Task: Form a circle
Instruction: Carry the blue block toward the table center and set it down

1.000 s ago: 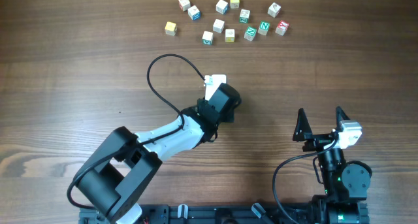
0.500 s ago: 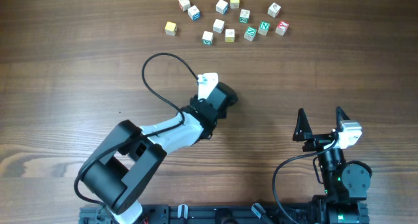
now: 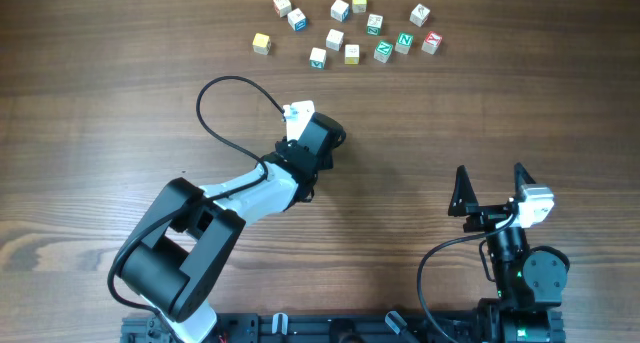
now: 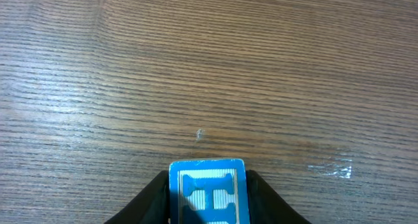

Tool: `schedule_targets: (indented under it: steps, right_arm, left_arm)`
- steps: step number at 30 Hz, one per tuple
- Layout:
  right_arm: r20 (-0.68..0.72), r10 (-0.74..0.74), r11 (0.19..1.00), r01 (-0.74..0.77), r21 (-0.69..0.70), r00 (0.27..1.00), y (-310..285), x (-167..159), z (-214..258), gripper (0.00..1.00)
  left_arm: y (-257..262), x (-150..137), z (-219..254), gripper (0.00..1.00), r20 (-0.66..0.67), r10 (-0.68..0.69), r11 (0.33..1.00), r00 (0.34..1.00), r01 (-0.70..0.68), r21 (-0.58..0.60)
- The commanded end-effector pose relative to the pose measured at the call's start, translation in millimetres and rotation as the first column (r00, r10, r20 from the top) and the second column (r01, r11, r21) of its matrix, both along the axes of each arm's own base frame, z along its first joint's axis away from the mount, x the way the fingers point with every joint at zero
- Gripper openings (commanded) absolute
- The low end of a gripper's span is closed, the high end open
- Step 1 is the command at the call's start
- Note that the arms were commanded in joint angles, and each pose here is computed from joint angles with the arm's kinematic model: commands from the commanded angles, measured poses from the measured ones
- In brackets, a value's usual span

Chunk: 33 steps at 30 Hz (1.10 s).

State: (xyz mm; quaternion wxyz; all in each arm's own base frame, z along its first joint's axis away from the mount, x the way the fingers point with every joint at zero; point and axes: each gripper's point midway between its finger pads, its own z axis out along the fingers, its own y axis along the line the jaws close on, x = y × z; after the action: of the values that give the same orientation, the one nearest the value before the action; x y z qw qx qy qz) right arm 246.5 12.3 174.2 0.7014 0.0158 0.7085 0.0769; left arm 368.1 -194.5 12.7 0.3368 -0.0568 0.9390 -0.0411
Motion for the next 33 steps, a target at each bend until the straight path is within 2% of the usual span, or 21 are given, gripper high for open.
schedule_targets:
  steps: [1,4,14,18,20,25,29,33]
  right_arm:
    - [0.011,-0.023,1.0,0.022,0.006,1.0,-4.3,-0.1,2.5,1.0]
    - [0.011,-0.023,1.0,0.022,0.006,1.0,-4.3,-0.1,2.5,1.0]
    - [0.011,-0.023,1.0,0.022,0.007,1.0,-4.3,-0.1,2.5,1.0]
    - [0.011,-0.023,1.0,0.023,0.006,1.0,-4.3,-0.1,2.5,1.0]
    - [0.011,-0.023,1.0,0.022,0.007,1.0,-4.3,-0.1,2.5,1.0]
    - [0.011,-0.023,1.0,0.022,0.006,1.0,-4.3,-0.1,2.5,1.0]
    - [0.011,-0.023,1.0,0.023,0.007,1.0,-4.3,-0.1,2.5,1.0]
    - [0.011,-0.023,1.0,0.022,0.007,1.0,-4.3,-0.1,2.5,1.0]
  left_arm:
    - [0.0,-2.5,-6.3,0.34,-0.017,-0.015,1.0,1.0,0.015,0.006]
    - [-1.7,-3.2,-6.6,0.38,-0.021,-0.021,1.0,1.0,0.021,-0.003]
    - [-5.9,-5.6,-8.1,0.39,-0.045,0.04,0.996,0.998,-0.044,-0.083]
    - [-5.1,-6.7,-9.0,0.52,-0.051,0.045,0.995,0.998,-0.049,-0.083]
    - [-4.8,-7.3,-9.3,0.67,-0.053,0.045,0.995,0.998,-0.049,-0.081]
    - [-9.7,-10.8,-11.4,0.89,-0.076,0.023,0.994,0.997,-0.031,-0.102]
    - [-10.7,-11.9,-12.0,0.98,-0.083,0.018,0.994,0.996,-0.027,-0.106]
    - [-10.0,-14.8,-11.0,1.0,-0.094,0.014,0.994,0.995,-0.024,-0.105]
